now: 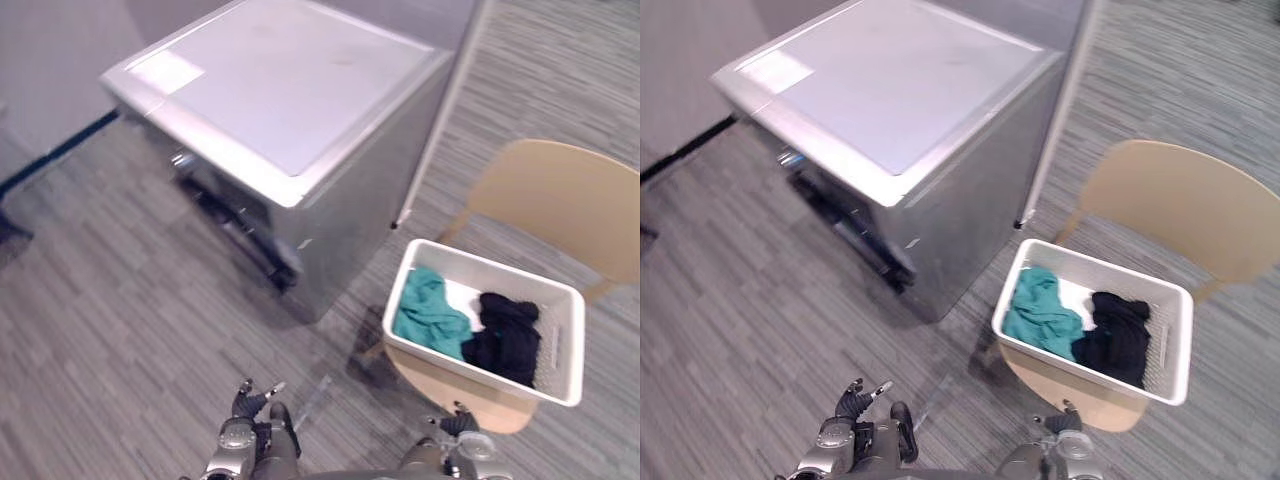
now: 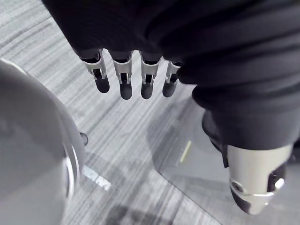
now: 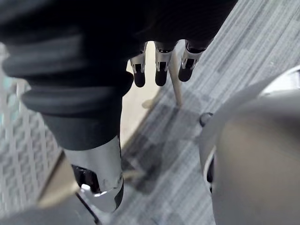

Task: Pick up the laundry basket with both hands and put the clothes into the washing machine.

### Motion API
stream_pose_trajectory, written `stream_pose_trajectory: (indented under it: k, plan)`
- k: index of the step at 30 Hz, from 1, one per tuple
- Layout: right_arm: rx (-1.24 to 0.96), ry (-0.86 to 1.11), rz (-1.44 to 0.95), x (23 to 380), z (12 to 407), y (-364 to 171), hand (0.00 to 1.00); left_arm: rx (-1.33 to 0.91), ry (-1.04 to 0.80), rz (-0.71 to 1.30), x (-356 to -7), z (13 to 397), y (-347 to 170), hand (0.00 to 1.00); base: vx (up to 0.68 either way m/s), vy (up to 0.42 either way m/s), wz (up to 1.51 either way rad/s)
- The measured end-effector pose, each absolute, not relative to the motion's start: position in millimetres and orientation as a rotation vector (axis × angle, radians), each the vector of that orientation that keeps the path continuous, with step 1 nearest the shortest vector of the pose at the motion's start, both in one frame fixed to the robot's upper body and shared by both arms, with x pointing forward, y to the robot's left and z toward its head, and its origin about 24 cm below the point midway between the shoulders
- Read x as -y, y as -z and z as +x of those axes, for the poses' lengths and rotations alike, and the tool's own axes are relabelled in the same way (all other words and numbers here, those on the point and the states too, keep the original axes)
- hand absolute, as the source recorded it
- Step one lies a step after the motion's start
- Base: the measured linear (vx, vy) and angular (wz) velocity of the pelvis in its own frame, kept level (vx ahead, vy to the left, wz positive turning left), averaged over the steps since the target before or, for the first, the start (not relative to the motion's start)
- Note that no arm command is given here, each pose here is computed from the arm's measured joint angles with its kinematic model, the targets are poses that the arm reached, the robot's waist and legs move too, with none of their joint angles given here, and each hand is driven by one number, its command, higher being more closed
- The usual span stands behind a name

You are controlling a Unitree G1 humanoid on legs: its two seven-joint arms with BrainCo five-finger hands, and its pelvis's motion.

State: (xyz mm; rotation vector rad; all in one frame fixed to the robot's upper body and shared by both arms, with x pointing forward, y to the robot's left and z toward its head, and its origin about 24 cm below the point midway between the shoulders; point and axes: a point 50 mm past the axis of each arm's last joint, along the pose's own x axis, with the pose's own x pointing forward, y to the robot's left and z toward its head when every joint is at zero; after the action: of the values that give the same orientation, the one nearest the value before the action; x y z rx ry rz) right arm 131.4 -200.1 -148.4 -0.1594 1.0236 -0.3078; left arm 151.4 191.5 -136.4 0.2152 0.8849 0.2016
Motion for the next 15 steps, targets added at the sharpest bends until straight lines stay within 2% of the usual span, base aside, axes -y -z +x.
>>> stream_pose_trajectory:
  k: [6,10,13,15]
  plan:
    - [-0.887,0.151,-0.273,179,177,131,0.0,-0.896,-0.221,0.269,-209,146,136,0.0,0.05,0.246,0.35]
    - [-0.836,0.099,-0.306,171,188,124,0.0,-0.897,-0.219,0.275,-209,148,136,0.0,0.12,0.005,0.87]
    - [-0.771,0.048,-0.347,169,203,114,0.0,-0.893,-0.176,0.253,-189,150,139,0.0,0.14,-0.017,0.79]
    - [-0.71,-0.006,-0.361,154,220,104,0.0,-0.896,-0.178,0.258,-191,149,139,0.0,0.09,-0.06,0.52]
